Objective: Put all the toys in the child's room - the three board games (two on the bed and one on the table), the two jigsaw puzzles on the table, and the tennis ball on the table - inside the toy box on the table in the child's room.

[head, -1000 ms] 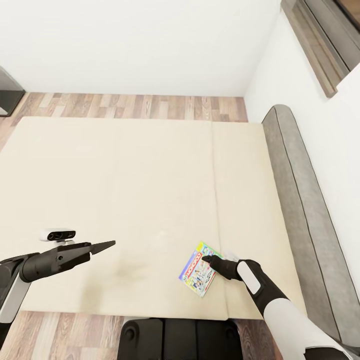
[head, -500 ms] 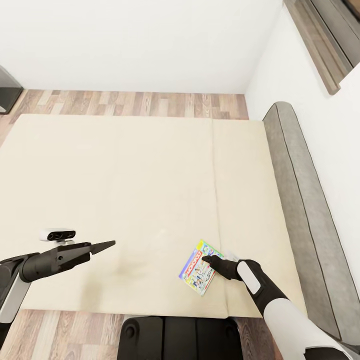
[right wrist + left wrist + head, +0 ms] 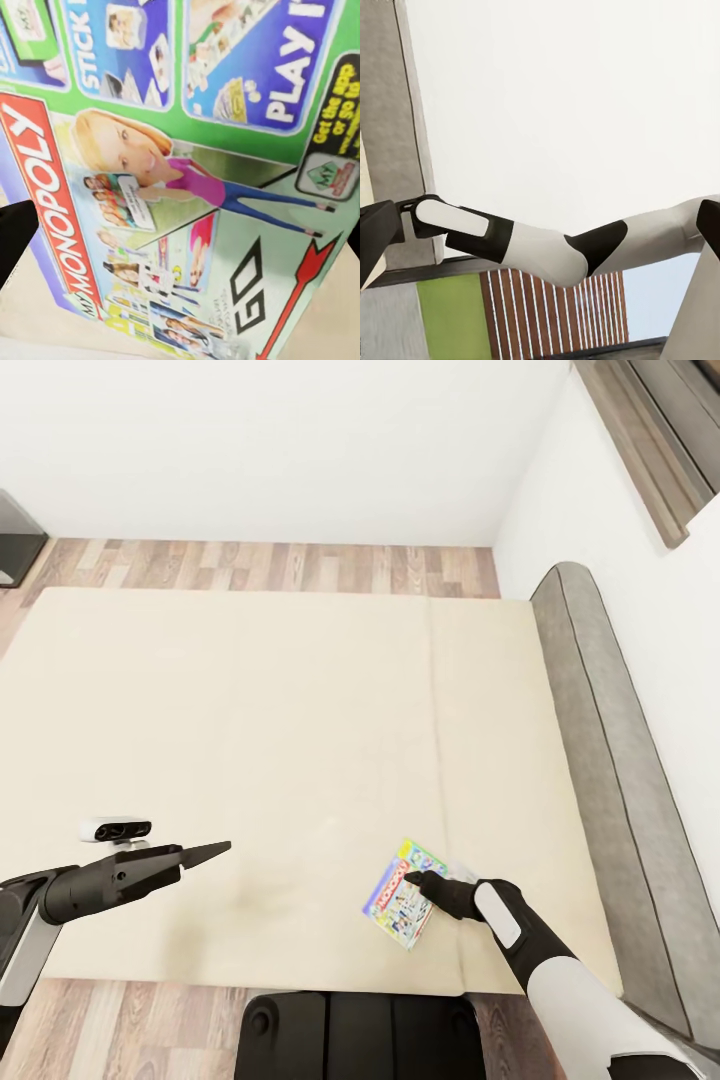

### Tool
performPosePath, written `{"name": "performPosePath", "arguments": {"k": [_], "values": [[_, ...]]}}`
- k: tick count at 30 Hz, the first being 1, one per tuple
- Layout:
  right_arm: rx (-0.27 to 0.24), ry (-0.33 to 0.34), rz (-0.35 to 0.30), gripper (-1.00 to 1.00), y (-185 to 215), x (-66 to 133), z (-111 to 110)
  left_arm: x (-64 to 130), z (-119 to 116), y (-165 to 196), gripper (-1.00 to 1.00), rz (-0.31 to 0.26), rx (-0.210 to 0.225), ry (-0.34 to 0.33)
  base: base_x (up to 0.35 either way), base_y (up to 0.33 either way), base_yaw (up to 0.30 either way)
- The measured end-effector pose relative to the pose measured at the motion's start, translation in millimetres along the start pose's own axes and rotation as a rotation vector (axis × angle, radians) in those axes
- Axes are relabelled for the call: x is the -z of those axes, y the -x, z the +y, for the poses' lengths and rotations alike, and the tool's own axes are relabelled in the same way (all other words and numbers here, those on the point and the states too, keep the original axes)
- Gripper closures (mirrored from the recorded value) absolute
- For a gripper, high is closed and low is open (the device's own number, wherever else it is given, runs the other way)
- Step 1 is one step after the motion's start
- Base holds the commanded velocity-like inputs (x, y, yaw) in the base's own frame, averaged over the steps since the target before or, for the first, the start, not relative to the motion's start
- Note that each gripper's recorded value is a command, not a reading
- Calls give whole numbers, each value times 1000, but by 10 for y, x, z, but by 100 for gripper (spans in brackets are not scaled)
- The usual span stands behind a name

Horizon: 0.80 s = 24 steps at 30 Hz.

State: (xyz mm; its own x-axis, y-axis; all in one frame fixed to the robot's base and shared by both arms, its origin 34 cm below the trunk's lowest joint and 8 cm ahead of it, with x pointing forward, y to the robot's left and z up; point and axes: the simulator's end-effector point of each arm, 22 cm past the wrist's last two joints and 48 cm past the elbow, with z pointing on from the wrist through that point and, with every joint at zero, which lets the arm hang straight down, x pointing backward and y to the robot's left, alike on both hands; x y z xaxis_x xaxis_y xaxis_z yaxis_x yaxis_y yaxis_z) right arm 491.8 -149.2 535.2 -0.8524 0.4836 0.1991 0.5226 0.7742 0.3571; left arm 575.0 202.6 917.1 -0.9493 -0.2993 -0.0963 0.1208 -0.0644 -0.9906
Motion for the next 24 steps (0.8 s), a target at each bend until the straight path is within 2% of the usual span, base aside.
{"name": "performPosePath", "arguments": {"k": [24], "values": [[0,0,0,-100,0,0,0,0,-2,1,-100,-1,0,-1,0,59,0]]}}
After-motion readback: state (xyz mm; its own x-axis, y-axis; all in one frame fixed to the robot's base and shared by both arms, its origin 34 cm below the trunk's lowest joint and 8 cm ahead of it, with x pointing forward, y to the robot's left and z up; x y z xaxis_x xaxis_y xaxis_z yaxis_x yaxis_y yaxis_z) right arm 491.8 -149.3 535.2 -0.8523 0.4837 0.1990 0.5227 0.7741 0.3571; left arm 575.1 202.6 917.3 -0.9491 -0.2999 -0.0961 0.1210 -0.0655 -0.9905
